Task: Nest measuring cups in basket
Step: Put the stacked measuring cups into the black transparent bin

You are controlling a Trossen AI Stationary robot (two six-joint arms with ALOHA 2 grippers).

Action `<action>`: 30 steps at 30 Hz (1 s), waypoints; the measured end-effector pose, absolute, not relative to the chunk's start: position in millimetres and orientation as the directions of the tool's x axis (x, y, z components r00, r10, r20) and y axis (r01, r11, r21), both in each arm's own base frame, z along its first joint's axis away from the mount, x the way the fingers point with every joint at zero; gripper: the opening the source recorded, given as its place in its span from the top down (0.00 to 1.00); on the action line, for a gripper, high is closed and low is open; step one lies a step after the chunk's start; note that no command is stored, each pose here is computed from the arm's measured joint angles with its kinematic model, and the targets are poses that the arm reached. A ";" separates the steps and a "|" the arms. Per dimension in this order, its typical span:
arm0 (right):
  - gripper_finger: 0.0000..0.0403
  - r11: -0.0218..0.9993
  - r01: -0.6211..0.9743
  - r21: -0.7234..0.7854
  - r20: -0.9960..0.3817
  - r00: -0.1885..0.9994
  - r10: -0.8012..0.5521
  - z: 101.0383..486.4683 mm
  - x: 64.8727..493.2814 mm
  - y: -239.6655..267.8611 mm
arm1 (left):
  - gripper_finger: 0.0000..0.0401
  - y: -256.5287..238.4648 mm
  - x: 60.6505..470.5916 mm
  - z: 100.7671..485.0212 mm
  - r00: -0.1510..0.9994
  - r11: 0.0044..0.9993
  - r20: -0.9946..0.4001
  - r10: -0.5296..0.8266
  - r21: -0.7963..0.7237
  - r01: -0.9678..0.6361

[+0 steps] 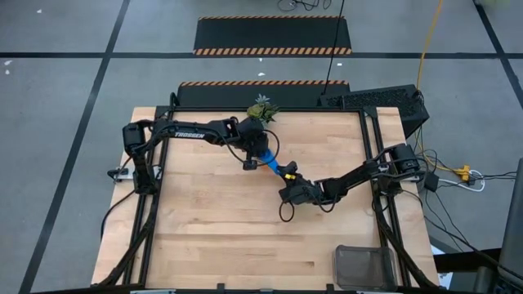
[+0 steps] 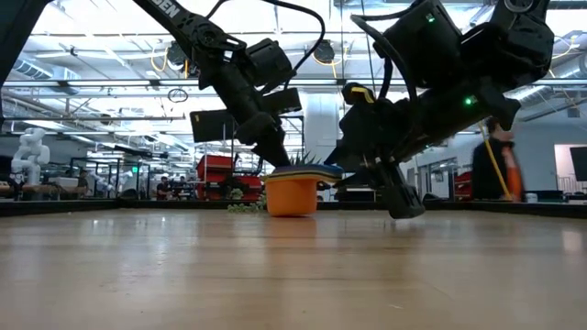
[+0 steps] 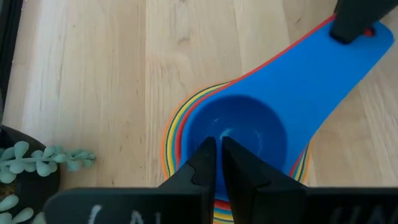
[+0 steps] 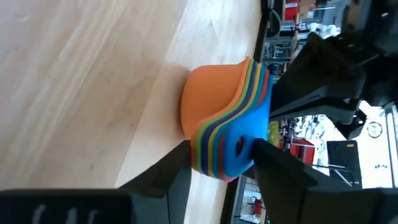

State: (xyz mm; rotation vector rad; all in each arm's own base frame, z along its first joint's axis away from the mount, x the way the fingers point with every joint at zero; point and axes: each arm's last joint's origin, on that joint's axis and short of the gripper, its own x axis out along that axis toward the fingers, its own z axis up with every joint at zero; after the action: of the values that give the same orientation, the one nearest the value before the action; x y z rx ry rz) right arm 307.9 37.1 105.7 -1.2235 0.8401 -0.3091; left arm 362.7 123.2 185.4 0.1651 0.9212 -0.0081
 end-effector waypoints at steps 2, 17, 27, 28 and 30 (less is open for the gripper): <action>0.66 0.335 -0.220 -0.916 -0.391 0.675 -0.625 106.6 308.5 37.3 | 0.92 123.2 362.6 185.3 0.604 0.987 -0.795 0.063 0.137 0.078; 0.67 0.319 -0.222 -0.921 -0.380 0.684 -0.622 108.3 309.7 37.4 | 0.92 122.9 361.6 184.6 0.594 0.990 -0.802 0.061 0.123 0.064; 0.67 0.338 -0.188 -0.922 -0.368 0.698 -0.614 111.0 312.7 31.6 | 0.92 119.5 357.6 193.2 0.592 0.987 -0.803 0.067 0.140 0.078; 0.67 0.339 -0.188 -0.922 -0.368 0.697 -0.615 111.0 312.8 30.9 | 0.92 119.0 358.4 194.6 0.601 0.986 -0.796 0.070 0.147 0.080; 0.67 0.336 -0.191 -0.923 -0.368 0.696 -0.616 111.0 312.8 30.7 | 0.92 116.9 356.8 198.9 0.598 0.983 -0.797 0.087 0.166 0.078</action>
State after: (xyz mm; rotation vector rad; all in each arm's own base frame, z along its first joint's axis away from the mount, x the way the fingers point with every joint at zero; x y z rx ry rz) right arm 312.8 30.7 111.0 -1.2269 0.7952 -0.3194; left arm 356.8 116.9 198.9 0.1909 0.9317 0.0051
